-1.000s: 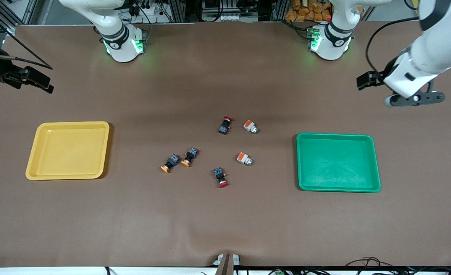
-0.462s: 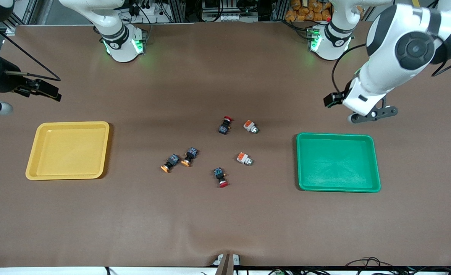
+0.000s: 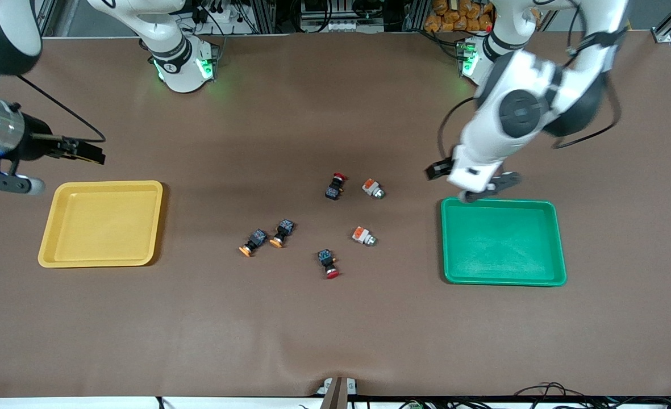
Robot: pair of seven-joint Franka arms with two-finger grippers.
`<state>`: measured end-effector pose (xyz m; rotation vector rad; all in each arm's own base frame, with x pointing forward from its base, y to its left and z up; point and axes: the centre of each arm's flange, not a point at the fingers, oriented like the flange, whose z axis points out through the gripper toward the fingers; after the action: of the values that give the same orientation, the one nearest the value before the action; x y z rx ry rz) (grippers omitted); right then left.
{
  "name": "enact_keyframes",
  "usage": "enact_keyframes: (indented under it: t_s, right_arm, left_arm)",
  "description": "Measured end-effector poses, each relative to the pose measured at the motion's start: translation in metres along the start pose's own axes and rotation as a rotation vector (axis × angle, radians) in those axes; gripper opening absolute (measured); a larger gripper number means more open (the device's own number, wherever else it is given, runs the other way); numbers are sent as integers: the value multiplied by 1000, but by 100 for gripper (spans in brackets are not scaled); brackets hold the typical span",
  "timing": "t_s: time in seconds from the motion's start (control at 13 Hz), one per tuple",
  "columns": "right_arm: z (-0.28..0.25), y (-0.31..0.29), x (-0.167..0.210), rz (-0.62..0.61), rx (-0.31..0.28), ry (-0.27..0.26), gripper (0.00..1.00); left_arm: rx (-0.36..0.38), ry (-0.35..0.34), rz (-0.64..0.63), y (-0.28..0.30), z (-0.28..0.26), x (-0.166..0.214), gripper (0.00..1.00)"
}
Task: Place green and yellow buttons in trays
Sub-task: 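Reach the left gripper to a green button while the right gripper reaches yellow buttons, then grasp the green button with the left gripper while the right gripper grasps a yellow button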
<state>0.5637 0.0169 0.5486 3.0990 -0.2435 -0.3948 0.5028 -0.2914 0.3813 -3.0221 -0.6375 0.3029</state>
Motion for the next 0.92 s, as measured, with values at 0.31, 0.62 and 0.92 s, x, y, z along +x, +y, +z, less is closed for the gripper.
enact_keyframes:
  t_s: [0.31, 0.62, 0.92]
  right_arm:
    - [13, -8, 4, -1, -10, -40, 100]
    - [36, -28, 11, 103, -37, -100, 100]
    - [65, -45, 23, 176, -6, -169, 100]
  left_arm:
    - [16, 44, -180, 55, 61, -34, 100]
    - [35, 111, -335, 88, 124, -58, 100]
    - [11, 117, -440, 106, 162, -73, 100]
